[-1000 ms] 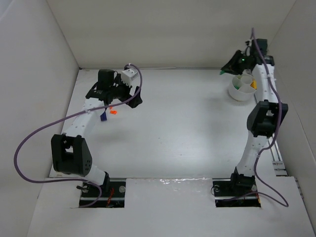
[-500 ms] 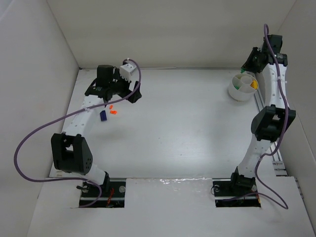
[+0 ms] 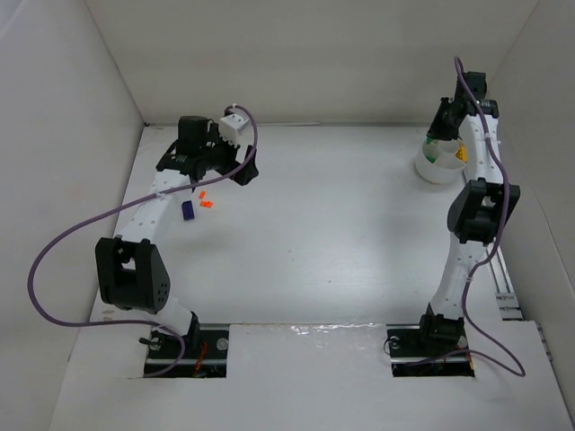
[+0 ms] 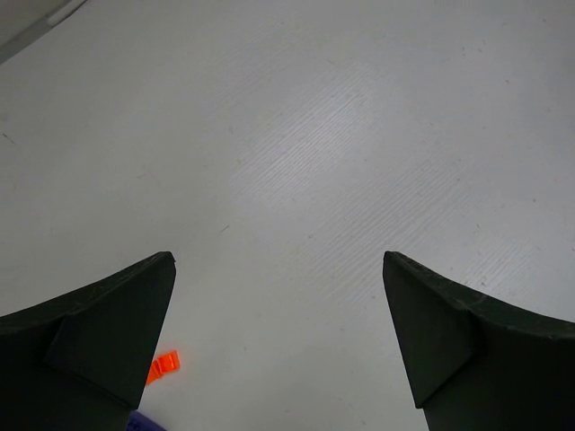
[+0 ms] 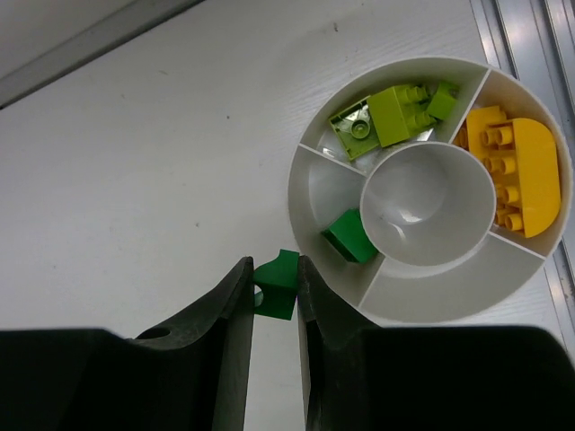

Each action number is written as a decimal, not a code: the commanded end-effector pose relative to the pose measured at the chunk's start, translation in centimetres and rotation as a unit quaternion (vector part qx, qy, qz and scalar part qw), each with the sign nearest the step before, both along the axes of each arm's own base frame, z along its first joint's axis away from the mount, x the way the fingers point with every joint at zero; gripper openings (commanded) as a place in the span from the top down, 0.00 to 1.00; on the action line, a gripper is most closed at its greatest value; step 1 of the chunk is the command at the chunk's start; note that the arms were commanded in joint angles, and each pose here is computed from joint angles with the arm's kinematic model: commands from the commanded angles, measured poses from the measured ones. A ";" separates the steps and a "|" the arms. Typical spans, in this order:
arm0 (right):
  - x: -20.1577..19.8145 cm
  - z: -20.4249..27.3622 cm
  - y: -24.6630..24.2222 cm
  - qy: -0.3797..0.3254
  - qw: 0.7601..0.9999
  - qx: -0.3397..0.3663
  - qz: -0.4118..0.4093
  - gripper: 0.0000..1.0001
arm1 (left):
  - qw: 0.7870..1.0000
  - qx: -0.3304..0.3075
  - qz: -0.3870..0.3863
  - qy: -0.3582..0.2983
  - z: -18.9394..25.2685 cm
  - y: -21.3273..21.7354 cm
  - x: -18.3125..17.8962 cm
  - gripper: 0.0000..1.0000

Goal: Sort the legos into containers by color

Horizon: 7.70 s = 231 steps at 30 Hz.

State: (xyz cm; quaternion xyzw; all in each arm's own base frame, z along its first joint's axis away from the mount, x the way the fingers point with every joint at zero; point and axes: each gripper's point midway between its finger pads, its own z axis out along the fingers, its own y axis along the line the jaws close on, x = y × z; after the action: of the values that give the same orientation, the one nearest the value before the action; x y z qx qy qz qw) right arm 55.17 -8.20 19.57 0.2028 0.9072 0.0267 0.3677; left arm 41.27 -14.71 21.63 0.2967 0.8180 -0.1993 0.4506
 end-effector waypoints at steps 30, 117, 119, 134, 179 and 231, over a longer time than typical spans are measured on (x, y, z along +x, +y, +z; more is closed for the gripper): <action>1.3 0.0 -0.8 -0.004 0.999 -0.051 -0.017 0.64 | 1.000 -0.015 0.001 -0.008 1.5 -0.3 1.1 0.00; -3.7 3.7 22.9 -0.017 0.961 0.105 0.253 0.62 | 0.961 0.156 0.203 0.106 -16.1 27.3 6.0 0.63; -3.6 3.2 22.9 -0.013 0.962 0.105 0.253 0.62 | 0.960 0.155 0.201 0.118 -17.0 27.3 5.9 0.75; -11.9 7.8 31.1 0.003 0.802 0.436 0.409 0.54 | 0.971 -0.219 -0.053 0.079 -1.6 13.0 0.3 0.97; -27.4 6.3 41.7 -0.176 0.493 0.196 0.829 0.46 | 0.827 -0.349 -0.413 0.152 8.5 -7.3 -19.0 0.99; -23.7 5.4 38.7 -0.158 0.599 0.090 0.780 0.99 | 0.903 -0.259 -0.338 0.056 6.1 -4.5 -16.9 0.00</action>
State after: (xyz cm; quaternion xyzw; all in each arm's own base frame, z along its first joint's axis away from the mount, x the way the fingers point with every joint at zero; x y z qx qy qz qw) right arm 29.85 33.18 23.55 -0.5775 0.6169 0.4482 0.2915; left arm 25.87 -19.51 25.81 0.3749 0.6461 -0.5780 0.3284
